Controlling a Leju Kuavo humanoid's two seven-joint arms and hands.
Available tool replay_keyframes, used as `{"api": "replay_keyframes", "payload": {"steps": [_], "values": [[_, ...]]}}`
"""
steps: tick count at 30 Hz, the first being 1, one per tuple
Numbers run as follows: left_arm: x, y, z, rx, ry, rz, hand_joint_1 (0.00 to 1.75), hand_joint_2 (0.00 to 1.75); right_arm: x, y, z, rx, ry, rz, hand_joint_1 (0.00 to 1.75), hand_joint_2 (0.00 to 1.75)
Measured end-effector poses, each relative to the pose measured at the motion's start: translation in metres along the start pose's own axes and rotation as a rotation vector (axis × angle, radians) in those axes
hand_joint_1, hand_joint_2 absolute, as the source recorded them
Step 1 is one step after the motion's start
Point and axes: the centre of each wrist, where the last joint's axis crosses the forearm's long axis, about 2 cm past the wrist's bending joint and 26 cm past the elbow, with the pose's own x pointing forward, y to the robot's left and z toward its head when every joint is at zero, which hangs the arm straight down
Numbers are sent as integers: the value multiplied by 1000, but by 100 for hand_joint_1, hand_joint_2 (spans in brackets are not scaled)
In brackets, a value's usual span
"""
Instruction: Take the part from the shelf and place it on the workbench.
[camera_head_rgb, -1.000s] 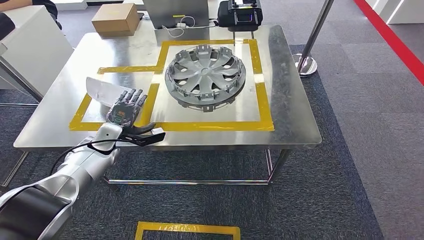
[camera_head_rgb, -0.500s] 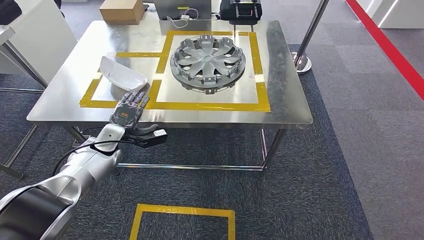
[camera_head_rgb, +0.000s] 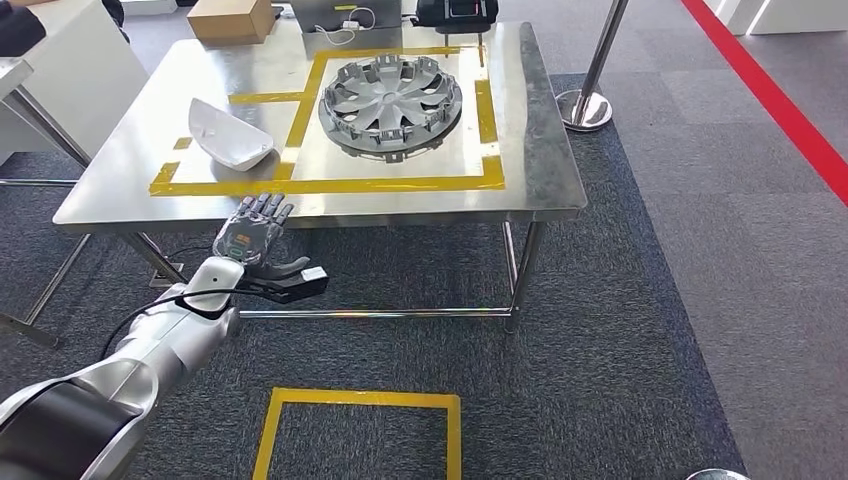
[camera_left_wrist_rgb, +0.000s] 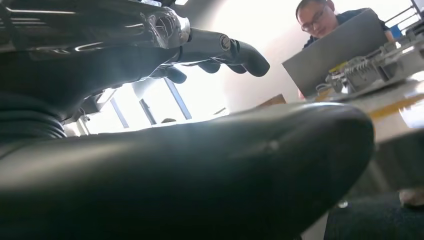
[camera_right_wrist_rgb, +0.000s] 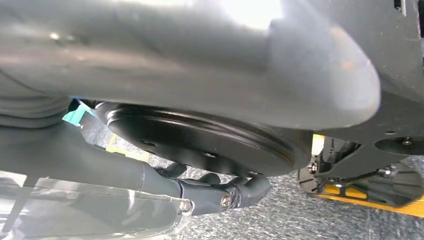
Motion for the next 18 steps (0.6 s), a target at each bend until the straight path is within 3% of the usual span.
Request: {"api": "replay_keyframes", "payload": {"steps": [18], "values": [[4,-9,6,-42,-25,-4,0,0,-2,-2,0,-7,-16,-61,0,0]]}}
